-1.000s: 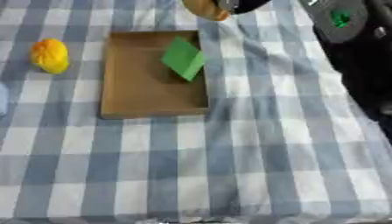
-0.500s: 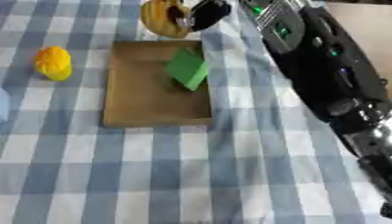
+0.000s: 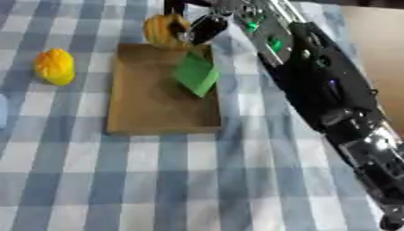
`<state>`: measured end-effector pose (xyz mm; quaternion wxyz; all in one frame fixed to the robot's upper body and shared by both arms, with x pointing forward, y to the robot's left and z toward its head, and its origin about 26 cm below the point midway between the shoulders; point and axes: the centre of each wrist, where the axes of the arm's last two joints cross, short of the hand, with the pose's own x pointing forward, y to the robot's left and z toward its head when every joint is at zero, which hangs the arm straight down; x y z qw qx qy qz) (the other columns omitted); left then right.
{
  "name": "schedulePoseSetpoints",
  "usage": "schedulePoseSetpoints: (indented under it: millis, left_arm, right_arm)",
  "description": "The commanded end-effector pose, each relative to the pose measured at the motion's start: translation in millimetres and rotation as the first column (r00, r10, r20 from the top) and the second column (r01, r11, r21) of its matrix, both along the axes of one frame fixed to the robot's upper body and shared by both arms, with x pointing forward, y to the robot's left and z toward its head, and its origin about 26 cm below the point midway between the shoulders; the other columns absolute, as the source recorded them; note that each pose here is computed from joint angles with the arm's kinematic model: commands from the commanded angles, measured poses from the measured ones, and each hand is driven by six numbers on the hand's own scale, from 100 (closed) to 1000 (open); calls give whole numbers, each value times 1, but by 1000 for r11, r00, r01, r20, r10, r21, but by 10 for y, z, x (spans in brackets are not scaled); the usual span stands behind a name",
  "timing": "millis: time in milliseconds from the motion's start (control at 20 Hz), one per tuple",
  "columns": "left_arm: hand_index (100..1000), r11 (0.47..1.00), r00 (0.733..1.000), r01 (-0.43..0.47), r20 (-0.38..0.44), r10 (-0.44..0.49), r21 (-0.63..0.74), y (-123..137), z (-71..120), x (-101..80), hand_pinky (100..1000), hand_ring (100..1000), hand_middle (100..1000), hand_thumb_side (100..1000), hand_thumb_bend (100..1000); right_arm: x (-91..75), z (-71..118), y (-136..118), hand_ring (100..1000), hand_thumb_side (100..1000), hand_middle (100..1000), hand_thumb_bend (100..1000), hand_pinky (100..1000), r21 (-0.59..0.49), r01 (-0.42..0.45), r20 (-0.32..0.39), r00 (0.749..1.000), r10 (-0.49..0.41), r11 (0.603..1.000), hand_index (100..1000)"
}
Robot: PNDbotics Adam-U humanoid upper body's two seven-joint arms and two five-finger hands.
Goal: Pick up objects on the table and place them in the box.
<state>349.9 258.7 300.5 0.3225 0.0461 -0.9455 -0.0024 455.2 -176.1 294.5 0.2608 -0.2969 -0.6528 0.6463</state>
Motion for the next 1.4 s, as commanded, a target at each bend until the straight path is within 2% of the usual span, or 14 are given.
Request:
schedulePoseSetpoints:
  millis: [50, 150, 200, 250, 300, 350, 450, 650, 900, 1100, 1150, 1250, 1300, 1400]
  left_arm:
    - [899, 1000, 999, 3, 43, -4, 19, -14, 116, -61, 825, 880, 813, 857, 608]
    - [899, 1000, 999, 5, 44, -6, 19, -22, 120, -64, 825, 880, 813, 857, 608]
    - [899, 1000, 999, 5, 44, -6, 19, -23, 120, -64, 824, 879, 812, 857, 610]
    - [899, 1000, 999, 5, 43, -6, 18, -24, 119, -63, 823, 879, 812, 857, 610]
    - [899, 1000, 999, 5, 42, -5, 18, -24, 117, -62, 823, 879, 812, 857, 610]
    - [899, 1000, 999, 4, 41, -4, 18, -23, 113, -60, 823, 879, 811, 857, 610]
    - [898, 1000, 999, 0, 37, -1, 17, -16, 102, -55, 822, 879, 811, 857, 611]
    - [898, 1000, 1000, -7, 28, 7, 13, 2, 78, -45, 822, 879, 811, 857, 611]
    - [898, 1000, 1000, -13, 19, 13, 11, 21, 50, -38, 822, 879, 811, 853, 614]
    - [897, 1000, 1000, -21, 13, 21, 13, 41, 32, -36, 821, 879, 811, 851, 613]
    - [897, 1000, 1000, -24, 12, 24, 14, 47, 27, -36, 821, 879, 811, 850, 614]
    - [897, 999, 1000, -28, 10, 28, 17, 56, 22, -36, 821, 879, 811, 850, 614]
    - [898, 999, 999, -40, 10, 39, 21, 83, 20, -39, 822, 880, 811, 843, 618]
    - [898, 997, 998, -67, 14, 66, 33, 144, 23, -49, 823, 880, 811, 835, 624]
  right_arm:
    - [28, 91, -25, 707, 100, 510, 100, 782, -12, 13, 47, 999, -13, 1000, 655]
    - [49, 52, -23, 723, 100, 532, 100, 786, -26, 18, 43, 999, -17, 1000, 676]
    - [64, 24, -23, 760, 157, 610, 100, 801, -35, 25, 37, 999, -23, 999, 752]
    - [74, 5, -22, 794, 301, 700, 100, 820, -43, 29, 33, 999, -27, 999, 817]
    - [80, -6, -22, 794, 301, 700, 100, 820, -55, 31, 30, 999, -29, 998, 817]
    - [84, -10, -26, 838, 438, 774, 100, 844, -69, 34, 28, 999, -32, 997, 877]
    - [81, 1, -34, 861, 498, 804, 112, 856, -101, 38, 27, 999, -35, 994, 901]
    - [43, 54, -37, 912, 625, 854, 289, 880, -141, 44, 51, 998, -37, 989, 955]
    - [-43, 150, -5, 925, 632, 867, 352, 891, -179, 16, 68, 998, -4, 984, 975]
    - [-184, 326, 25, 904, 608, 840, 269, 877, -136, -29, 133, 990, 48, 990, 962]
    - [-222, 377, 25, 888, 552, 822, 198, 869, -117, -33, 154, 987, 51, 993, 950]
    - [-304, 458, 22, 888, 552, 822, 198, 869, -77, -39, 196, 979, 54, 996, 950]
    - [-348, 529, 21, 858, 487, 803, 100, 862, -54, -42, 221, 974, 53, 998, 930]
    - [-461, 719, -33, 843, 549, 789, 100, 858, 29, -52, 284, 958, 41, 998, 909]
